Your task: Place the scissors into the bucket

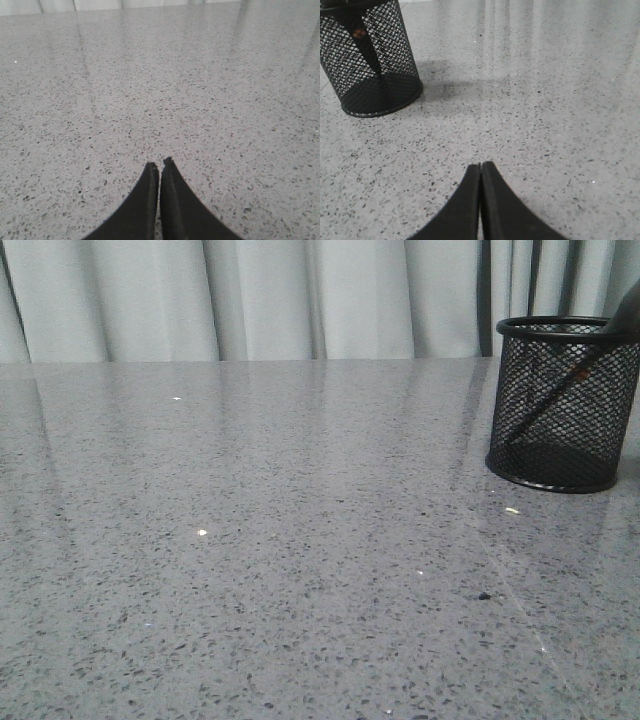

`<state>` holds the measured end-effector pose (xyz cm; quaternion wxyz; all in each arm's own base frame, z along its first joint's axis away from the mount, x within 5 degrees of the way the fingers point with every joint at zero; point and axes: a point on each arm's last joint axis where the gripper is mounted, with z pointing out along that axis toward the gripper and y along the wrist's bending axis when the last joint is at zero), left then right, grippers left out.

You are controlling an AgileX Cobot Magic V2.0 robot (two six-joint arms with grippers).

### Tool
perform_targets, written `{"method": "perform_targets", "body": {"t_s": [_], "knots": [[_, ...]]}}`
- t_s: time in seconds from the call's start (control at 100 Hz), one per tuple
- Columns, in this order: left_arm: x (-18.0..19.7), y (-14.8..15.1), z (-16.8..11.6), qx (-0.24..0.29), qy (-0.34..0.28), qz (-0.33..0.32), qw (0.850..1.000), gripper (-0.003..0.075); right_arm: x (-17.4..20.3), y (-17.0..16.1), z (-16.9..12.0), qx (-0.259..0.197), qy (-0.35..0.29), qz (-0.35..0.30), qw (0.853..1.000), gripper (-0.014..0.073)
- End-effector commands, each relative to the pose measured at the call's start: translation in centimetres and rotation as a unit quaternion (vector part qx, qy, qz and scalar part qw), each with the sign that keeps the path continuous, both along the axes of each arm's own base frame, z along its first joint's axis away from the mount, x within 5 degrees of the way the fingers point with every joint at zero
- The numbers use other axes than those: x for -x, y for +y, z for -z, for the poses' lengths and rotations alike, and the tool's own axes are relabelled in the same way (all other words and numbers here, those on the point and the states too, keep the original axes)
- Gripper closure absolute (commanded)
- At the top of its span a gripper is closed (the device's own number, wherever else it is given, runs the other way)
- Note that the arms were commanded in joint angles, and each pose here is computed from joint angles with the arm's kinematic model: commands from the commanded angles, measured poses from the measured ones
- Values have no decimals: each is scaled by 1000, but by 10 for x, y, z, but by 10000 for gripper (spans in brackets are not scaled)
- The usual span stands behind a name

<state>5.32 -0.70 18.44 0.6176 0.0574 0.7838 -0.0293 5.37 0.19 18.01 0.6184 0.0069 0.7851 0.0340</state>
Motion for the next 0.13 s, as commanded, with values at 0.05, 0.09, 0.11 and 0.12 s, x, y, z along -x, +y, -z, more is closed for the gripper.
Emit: {"method": "perform_targets", "body": {"t_s": [0.05,0.09,0.11,0.12], "knots": [[-1,0,8,7,-14,-2,1000,739,1,-1,-2,7,-22,2,1000,643],[-1,0,8,7,-14,-2,1000,739,1,-1,-2,7,-22,2,1000,643],[-1,0,8,7,-14,-2,1000,739,1,-1,-2,7,-22,2,1000,643],[-1,0,8,7,-14,-2,1000,739,1,-1,-2,7,-22,2,1000,643]]}}
